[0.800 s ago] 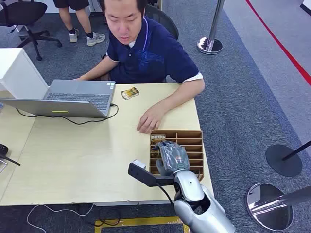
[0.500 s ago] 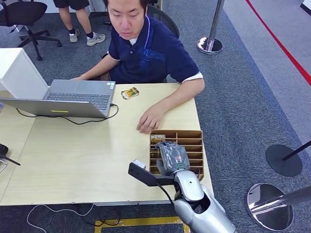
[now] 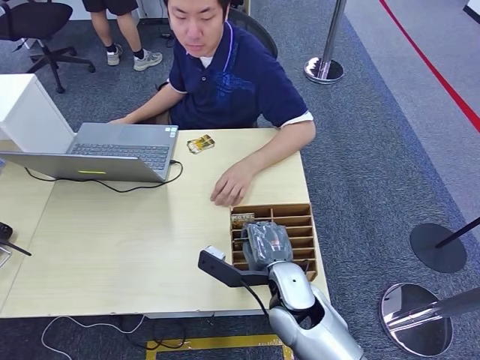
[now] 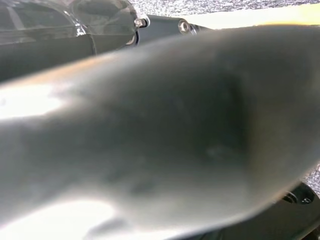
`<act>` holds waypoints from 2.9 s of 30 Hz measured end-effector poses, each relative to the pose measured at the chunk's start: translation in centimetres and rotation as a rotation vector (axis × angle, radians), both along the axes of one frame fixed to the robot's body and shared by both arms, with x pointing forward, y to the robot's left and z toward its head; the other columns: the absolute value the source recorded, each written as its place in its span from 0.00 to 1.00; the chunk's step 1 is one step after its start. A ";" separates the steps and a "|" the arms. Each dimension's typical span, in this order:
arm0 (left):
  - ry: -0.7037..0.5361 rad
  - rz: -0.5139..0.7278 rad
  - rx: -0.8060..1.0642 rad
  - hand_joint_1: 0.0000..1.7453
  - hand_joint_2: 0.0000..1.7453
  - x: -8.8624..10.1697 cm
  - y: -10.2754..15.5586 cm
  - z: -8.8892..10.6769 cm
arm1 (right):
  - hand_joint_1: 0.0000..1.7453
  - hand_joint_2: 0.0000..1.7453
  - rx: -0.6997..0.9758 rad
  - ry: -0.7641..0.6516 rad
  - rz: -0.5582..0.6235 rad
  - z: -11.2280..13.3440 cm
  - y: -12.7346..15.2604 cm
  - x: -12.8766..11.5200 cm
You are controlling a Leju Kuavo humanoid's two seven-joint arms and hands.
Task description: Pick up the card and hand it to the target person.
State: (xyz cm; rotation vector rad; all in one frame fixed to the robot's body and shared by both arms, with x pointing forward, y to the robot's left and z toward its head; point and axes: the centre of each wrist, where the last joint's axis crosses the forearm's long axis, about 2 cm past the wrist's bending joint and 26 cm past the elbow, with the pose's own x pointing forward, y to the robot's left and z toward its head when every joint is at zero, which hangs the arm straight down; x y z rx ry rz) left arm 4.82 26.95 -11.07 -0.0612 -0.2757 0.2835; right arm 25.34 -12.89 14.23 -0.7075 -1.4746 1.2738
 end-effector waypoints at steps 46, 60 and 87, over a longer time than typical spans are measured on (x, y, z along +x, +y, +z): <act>-0.057 -0.006 -0.027 0.00 1.00 0.0 -0.1 0.0 | 0.78 1.00 0.231 -0.342 -0.035 8.2 -3.6 1.7; -0.056 -0.008 -0.039 0.00 1.00 0.1 -0.1 0.0 | 0.78 1.00 0.362 -0.330 0.121 10.5 -3.1 4.4; -0.044 -0.024 -0.064 0.00 0.25 0.1 -0.1 0.0 | 0.00 1.00 0.407 -0.230 0.140 9.9 1.3 9.2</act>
